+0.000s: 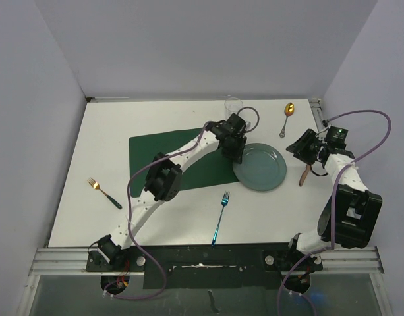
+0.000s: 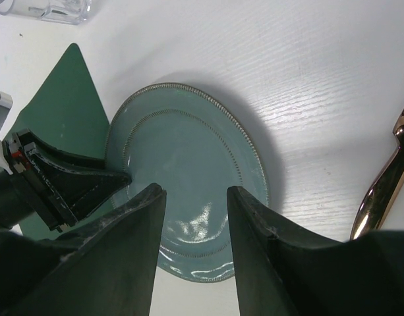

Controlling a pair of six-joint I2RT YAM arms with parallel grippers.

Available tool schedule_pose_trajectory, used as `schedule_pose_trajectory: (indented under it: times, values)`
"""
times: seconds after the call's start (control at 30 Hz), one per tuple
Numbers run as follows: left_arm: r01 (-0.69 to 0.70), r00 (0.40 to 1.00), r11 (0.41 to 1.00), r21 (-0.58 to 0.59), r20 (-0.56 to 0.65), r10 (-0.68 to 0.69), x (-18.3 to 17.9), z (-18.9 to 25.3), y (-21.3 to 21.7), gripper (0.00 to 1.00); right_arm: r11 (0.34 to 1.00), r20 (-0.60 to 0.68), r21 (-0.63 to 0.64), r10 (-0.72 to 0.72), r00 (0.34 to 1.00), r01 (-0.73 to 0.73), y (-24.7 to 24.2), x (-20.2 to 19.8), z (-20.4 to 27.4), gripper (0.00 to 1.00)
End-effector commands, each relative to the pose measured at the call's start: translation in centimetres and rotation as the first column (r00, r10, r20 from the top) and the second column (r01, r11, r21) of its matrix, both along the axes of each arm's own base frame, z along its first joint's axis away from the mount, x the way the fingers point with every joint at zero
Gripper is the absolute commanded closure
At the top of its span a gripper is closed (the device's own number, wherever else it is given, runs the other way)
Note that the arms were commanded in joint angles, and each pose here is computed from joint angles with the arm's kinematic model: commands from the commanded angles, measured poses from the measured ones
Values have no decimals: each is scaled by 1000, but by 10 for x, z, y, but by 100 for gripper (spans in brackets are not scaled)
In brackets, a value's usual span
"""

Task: Set the dinner table for one person
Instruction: Place the plate at the center of the board.

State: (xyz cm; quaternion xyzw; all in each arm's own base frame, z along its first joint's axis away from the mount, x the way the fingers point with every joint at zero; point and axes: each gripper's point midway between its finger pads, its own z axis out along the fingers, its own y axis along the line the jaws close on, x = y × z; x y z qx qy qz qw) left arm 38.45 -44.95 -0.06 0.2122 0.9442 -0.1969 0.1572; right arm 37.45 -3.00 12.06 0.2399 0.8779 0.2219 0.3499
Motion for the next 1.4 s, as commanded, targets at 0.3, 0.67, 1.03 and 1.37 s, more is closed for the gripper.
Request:
schedule_pose_trajectory:
  times: [0.3, 0.67, 1.03, 1.37]
  values:
    - [434, 897, 738, 517, -329, -297, -142, -149, 90, 76, 1000, 69, -26, 14, 997, -12, 1, 3, 17, 57]
    - [463, 884, 751, 470, -313, -348, -156, -137, 69, 76, 999, 54, -33, 18, 998, -17, 3, -2, 12, 57]
    - [464, 878, 815, 348, -300, -373, -161, -120, 39, 77, 999, 36, -34, 21, 999, -20, 6, -7, 4, 57]
    - [216, 964, 954, 206, -198, -175, -121, -90, 36, 77, 989, 1, -47, 140, 990, -140, 45, -13, -15, 57]
